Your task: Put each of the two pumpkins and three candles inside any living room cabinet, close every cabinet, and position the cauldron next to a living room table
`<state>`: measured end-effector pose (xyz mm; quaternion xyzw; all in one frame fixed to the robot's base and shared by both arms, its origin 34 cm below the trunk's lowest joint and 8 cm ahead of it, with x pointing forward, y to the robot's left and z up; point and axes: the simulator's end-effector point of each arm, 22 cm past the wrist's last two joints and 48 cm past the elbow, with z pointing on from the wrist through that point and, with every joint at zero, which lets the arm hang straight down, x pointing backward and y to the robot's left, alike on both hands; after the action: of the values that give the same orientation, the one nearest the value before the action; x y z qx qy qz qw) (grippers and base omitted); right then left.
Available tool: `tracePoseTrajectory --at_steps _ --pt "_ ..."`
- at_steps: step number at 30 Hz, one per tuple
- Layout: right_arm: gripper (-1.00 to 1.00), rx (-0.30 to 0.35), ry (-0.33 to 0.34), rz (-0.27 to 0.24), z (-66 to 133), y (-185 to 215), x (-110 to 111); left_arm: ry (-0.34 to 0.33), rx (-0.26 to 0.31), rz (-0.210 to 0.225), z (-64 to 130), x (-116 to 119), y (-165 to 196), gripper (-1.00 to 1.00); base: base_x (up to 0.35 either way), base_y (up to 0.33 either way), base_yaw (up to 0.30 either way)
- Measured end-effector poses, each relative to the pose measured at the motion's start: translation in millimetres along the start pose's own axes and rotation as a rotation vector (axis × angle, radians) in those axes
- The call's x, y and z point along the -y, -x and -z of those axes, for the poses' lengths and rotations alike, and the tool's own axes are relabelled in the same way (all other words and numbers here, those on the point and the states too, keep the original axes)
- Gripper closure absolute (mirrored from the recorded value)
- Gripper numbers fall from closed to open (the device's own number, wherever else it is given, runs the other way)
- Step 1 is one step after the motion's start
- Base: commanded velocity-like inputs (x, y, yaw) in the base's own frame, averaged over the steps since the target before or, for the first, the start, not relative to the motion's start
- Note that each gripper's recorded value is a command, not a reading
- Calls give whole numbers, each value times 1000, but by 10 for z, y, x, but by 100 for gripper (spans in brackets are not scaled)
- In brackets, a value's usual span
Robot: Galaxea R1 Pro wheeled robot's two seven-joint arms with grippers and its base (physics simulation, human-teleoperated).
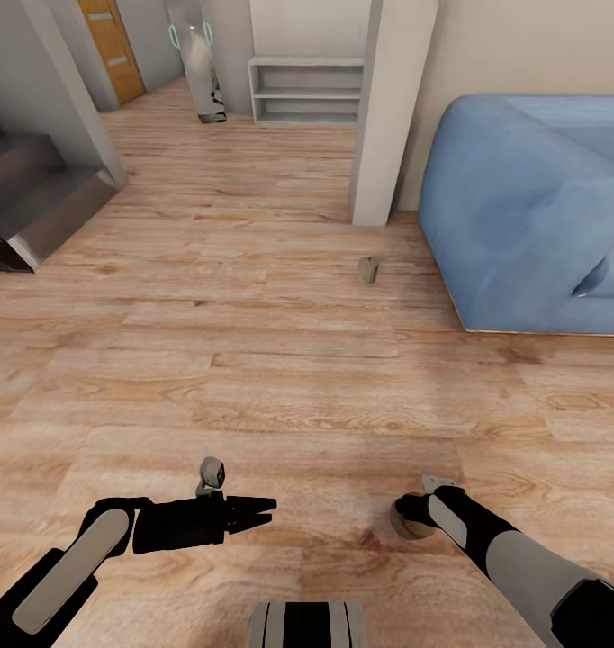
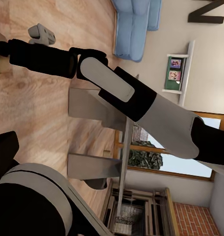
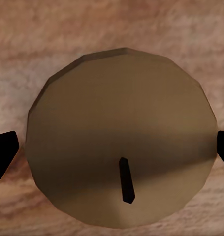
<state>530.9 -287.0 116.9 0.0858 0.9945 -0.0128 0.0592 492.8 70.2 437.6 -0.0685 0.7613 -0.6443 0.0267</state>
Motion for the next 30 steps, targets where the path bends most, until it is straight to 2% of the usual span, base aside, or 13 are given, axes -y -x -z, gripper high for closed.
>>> tracePoseTrajectory --at_steps 8,24,25,30 --pt "-100 -20 -2 1 -85 -87 6 4 -3 19 -12 -91 -7 -100 0 0 0" --pt "-100 -19 -4 14 -86 -89 -12 4 -3 19 -12 -91 -7 -100 0 0 0" --pt "100 -19 -4 14 -86 -89 -12 4 -3 19 -12 -91 -8 -100 0 0 0" --pt "100 -19 -4 14 -86 -89 -12 4 -2 19 -11 -91 -4 -100 0 0 0"
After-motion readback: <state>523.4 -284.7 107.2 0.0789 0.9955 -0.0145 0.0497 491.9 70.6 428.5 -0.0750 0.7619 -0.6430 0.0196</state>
